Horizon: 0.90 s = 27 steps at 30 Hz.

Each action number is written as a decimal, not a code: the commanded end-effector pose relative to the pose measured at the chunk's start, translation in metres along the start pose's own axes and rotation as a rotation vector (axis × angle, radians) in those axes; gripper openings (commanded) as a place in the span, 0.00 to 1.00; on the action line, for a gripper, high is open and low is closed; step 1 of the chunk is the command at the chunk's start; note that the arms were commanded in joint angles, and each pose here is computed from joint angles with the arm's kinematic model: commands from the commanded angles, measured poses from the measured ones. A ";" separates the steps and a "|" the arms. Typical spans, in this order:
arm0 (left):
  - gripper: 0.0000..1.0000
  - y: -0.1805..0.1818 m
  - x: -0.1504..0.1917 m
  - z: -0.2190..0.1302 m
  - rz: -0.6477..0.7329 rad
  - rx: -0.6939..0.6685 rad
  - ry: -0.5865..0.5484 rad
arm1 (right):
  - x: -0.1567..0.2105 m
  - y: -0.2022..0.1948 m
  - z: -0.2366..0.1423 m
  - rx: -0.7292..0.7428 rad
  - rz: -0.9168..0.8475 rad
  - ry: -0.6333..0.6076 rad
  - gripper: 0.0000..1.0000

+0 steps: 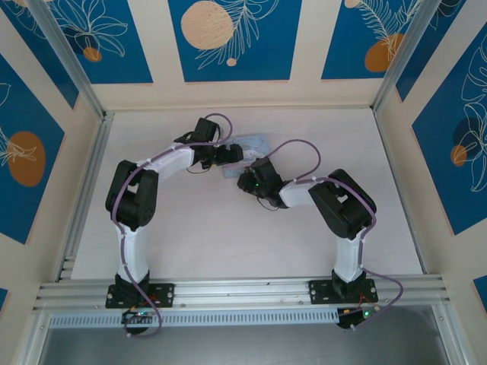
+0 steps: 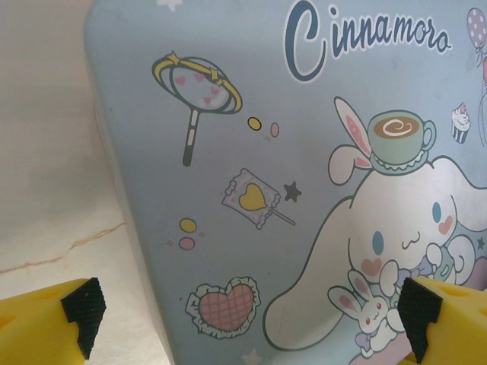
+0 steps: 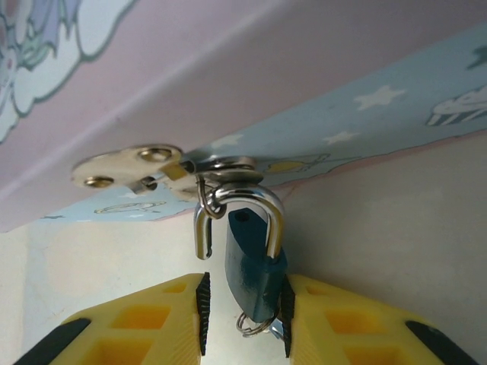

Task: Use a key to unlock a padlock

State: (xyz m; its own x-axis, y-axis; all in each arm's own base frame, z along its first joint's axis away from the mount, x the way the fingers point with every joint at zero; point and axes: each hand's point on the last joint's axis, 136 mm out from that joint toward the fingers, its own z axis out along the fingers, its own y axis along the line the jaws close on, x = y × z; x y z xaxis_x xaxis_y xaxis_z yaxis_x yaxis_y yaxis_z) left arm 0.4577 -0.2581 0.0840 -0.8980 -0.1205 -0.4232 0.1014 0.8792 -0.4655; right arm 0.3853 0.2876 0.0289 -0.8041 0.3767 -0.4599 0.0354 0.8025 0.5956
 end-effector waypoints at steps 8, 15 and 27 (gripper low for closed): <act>1.00 0.004 0.006 0.005 -0.030 0.027 0.015 | 0.002 -0.015 0.010 0.074 0.030 -0.010 0.20; 1.00 0.008 0.009 0.002 -0.034 0.013 0.010 | 0.004 -0.020 0.003 0.076 0.057 -0.020 0.02; 1.00 0.029 0.026 0.001 -0.078 -0.062 0.013 | 0.007 -0.040 -0.017 0.053 0.173 -0.030 0.00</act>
State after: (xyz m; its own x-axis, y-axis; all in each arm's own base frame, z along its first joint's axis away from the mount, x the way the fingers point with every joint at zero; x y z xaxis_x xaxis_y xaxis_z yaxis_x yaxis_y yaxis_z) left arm 0.4445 -0.2540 0.0723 -0.9017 -0.1562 -0.4032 0.0698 0.8676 -0.4924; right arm 0.3775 0.2698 0.0287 -0.7698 0.4791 -0.4217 0.1164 0.7550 0.6453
